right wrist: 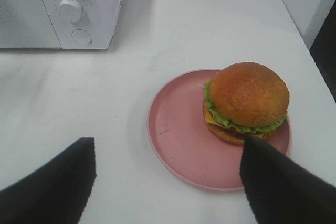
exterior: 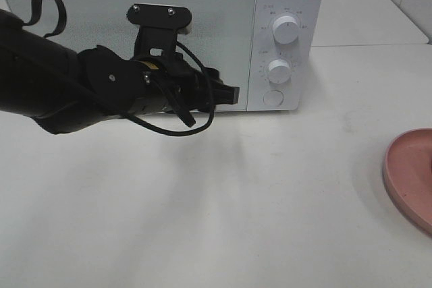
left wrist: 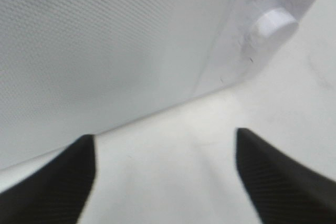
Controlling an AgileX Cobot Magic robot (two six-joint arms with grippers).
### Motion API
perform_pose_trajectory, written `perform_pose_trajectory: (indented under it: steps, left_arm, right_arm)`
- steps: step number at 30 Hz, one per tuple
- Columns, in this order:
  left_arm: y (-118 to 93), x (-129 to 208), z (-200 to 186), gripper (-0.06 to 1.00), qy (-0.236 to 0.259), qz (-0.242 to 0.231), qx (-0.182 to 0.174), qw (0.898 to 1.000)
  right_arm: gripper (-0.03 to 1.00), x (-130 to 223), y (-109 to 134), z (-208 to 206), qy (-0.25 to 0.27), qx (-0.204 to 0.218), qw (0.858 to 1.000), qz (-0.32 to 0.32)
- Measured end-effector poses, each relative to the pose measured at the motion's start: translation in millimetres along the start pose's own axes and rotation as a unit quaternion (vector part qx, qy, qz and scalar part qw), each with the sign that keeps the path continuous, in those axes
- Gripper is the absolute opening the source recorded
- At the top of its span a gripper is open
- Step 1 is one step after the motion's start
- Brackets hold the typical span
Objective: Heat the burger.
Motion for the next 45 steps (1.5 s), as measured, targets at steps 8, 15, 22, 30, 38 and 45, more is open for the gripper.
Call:
perform_pose_trajectory:
  steps: [8,15,22,30,38,45]
  left_arm:
    - [-26.4,15.9,-16.6,0.98,0.07,0.043,0.08,0.993]
    - [-29.9,51.6,-40.2,0.99,0.183,0.143,0.151,0.961]
    - [-1.4,63.4,-65.1,0.99,0.26,0.13,0.168,0.942]
    - [58.2,56.2,-124.3,0.99,0.332,0.043,0.171,0.927]
    - [105.5,46.8,-172.5,0.99,0.347,-0.061,0.136,0.926]
    - [148.7,46.4,-220.7,0.99,0.351,-0.134,0.065,0.924]
  right_arm:
    - [0.75,0.0,0.0,0.0,0.0,0.0,1.0,0.0]
    - [0.75,0.0,0.0,0.0,0.0,0.0,1.0,0.0]
    - [0.75,0.0,0.0,0.0,0.0,0.0,1.0,0.0]
    - [0.75,0.0,0.0,0.0,0.0,0.0,1.0,0.0]
    - [0.75,0.0,0.0,0.0,0.0,0.0,1.0,0.0]
    - [0.75,0.0,0.0,0.0,0.0,0.0,1.0,0.0]
Point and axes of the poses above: a point on each arm's last joint axis where the gripper is mounted, z pointing out along that axis toward the gripper, y along the wrist's bending axis when the last joint is at zero, x = y × z, the point moved 9 cm from there along z, pointing out along that axis toward the gripper, and after that the axes turned 7 degrees about z, right-handed, at the moved point
